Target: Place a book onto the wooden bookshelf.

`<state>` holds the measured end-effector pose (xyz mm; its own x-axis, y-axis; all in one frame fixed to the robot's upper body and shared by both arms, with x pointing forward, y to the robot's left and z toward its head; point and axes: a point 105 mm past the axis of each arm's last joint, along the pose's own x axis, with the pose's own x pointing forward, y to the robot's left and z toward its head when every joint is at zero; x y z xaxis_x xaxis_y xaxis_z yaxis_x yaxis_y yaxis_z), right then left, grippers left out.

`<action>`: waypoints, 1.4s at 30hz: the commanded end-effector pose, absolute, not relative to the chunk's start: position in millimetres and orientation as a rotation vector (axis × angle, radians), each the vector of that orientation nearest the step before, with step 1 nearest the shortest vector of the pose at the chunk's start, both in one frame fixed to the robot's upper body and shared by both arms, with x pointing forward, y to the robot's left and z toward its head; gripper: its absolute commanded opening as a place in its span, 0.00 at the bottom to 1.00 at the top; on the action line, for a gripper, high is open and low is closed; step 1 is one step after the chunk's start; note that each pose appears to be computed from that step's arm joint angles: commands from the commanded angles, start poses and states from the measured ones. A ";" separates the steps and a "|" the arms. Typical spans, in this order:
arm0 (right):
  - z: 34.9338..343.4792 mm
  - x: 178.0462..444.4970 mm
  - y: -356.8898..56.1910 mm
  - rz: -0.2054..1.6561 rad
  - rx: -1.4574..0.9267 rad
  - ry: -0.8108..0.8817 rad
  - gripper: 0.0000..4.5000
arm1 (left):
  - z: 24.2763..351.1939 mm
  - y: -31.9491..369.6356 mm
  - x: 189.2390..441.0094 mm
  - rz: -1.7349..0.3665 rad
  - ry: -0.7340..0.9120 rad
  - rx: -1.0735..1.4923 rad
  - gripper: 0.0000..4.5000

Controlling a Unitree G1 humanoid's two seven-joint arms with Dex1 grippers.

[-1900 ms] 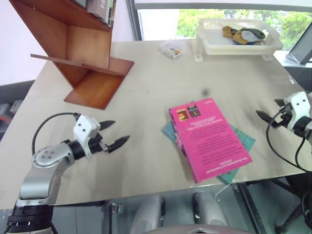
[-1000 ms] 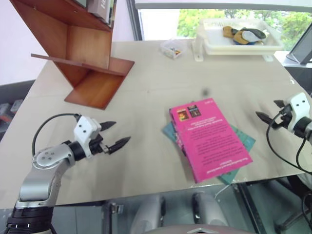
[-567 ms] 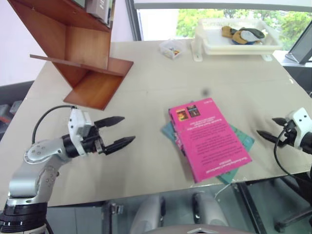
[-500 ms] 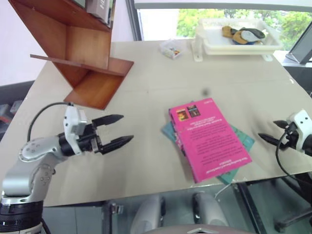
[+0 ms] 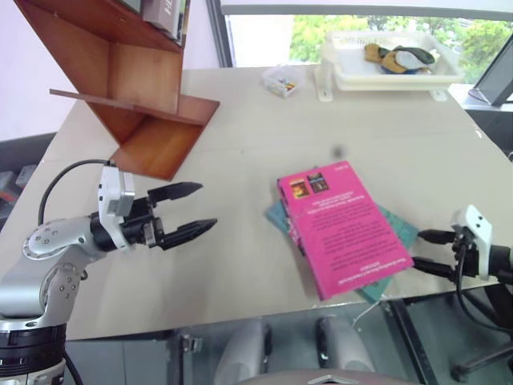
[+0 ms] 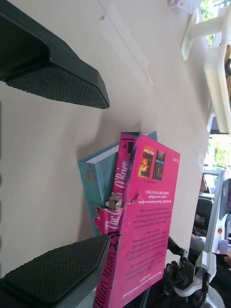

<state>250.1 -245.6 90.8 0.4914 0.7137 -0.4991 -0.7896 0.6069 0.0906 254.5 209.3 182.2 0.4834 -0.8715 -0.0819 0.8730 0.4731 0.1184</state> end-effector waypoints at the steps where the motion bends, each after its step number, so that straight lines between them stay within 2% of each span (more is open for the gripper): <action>1: 103.1 260.3 -218.4 1.003 -0.193 0.420 1.00 | 188.4 210.4 253.5 -1.067 -0.011 0.182 0.99; 10: 108.1 300.0 -158.7 1.035 -0.189 0.255 1.00 | 187.2 208.7 253.2 -1.062 -0.009 0.183 0.99; 12: 108.6 302.3 -156.2 1.036 -0.189 0.247 1.00 | 187.0 208.9 252.7 -1.061 -0.008 0.183 0.99; 16: 106.2 315.4 -179.2 0.937 -0.249 0.246 1.00 | 184.8 211.6 249.3 -1.056 0.007 0.166 0.99; 22: 107.3 312.3 -201.7 0.891 -0.280 0.258 1.00 | 173.1 203.4 243.2 -1.049 0.061 0.009 0.99; 25: 114.8 302.8 -210.9 0.903 -0.251 0.251 1.00 | 143.9 189.4 235.1 -1.008 0.299 -0.184 0.99; 27: 124.0 293.1 -219.2 0.922 -0.249 0.226 1.00 | 144.4 176.4 227.3 -1.033 0.330 -0.416 0.99; 30: 132.9 284.9 -225.8 0.937 -0.281 0.193 1.00 | 142.1 168.2 222.4 -1.039 0.362 -0.538 0.99; 35: 178.6 273.1 -250.7 0.936 -0.230 0.106 1.00 | 127.3 154.5 228.5 -0.992 0.405 -0.791 0.99; 42: 215.2 244.2 -236.2 1.123 -0.160 0.108 1.00 | 121.9 138.7 223.5 -0.996 0.484 -1.117 0.99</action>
<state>253.4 -243.6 200.8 0.4783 0.8566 -0.1935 -0.8774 0.4753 -0.0648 226.8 140.1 118.4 0.5123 -0.8520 0.1076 0.4352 0.1496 -0.8878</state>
